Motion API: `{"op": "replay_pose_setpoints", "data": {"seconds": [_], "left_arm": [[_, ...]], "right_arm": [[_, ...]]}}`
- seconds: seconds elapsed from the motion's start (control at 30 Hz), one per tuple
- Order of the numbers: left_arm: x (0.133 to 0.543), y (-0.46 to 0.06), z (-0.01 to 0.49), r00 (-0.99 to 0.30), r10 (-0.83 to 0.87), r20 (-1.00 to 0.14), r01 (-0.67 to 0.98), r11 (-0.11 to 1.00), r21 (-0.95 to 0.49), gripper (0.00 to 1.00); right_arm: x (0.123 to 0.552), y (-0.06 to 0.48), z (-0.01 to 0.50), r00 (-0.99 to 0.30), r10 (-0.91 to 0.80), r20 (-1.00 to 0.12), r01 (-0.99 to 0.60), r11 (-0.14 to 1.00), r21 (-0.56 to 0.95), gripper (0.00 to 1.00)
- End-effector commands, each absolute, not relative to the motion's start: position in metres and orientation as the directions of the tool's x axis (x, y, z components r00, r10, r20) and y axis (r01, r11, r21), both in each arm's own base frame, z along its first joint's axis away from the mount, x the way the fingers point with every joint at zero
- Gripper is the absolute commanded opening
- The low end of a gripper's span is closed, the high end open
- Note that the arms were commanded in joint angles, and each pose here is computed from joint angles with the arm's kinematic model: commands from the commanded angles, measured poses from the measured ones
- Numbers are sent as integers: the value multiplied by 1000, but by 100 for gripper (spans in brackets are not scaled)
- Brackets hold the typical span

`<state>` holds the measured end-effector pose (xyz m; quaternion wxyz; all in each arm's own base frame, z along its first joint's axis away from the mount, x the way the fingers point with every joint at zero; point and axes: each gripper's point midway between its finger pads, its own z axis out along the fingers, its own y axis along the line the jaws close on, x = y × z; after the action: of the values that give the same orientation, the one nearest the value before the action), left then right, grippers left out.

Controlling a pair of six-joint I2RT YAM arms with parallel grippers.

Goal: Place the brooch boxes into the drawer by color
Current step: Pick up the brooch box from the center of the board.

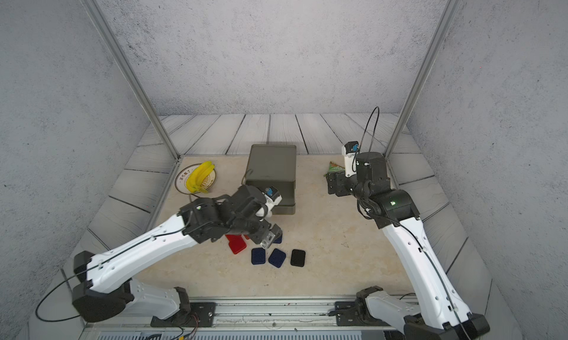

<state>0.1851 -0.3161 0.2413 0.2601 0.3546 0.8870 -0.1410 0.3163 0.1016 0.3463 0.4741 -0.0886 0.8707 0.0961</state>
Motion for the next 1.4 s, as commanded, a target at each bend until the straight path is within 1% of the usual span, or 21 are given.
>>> {"op": "replay_pose_setpoints", "data": {"seconds": [0.0, 0.13, 0.4, 0.73, 1.03, 1.37], "left_arm": [[197, -326, 208, -686, 506, -523, 609, 792, -32, 94], [198, -343, 180, -718, 513, -470, 595, 803, -31, 92], [178, -374, 131, -710, 585, -392, 643, 766, -21, 92], [169, -391, 80, -720, 632, -288, 667, 745, -33, 92], [162, -405, 54, -714, 662, -227, 690, 720, -70, 92], [163, -406, 34, -714, 676, -183, 693, 719, -47, 93]], "right_arm": [[313, 103, 340, -552, -37, -833, -246, 962, 120, 89], [309, 96, 336, -555, -35, -831, -232, 966, 114, 89], [304, 84, 332, -557, -26, -830, -214, 970, 113, 89], [300, 84, 329, -553, -26, -833, -223, 968, 117, 89], [299, 84, 325, -552, -42, -833, -236, 966, 107, 89], [299, 86, 323, -552, -51, -832, -249, 963, 106, 89]]}}
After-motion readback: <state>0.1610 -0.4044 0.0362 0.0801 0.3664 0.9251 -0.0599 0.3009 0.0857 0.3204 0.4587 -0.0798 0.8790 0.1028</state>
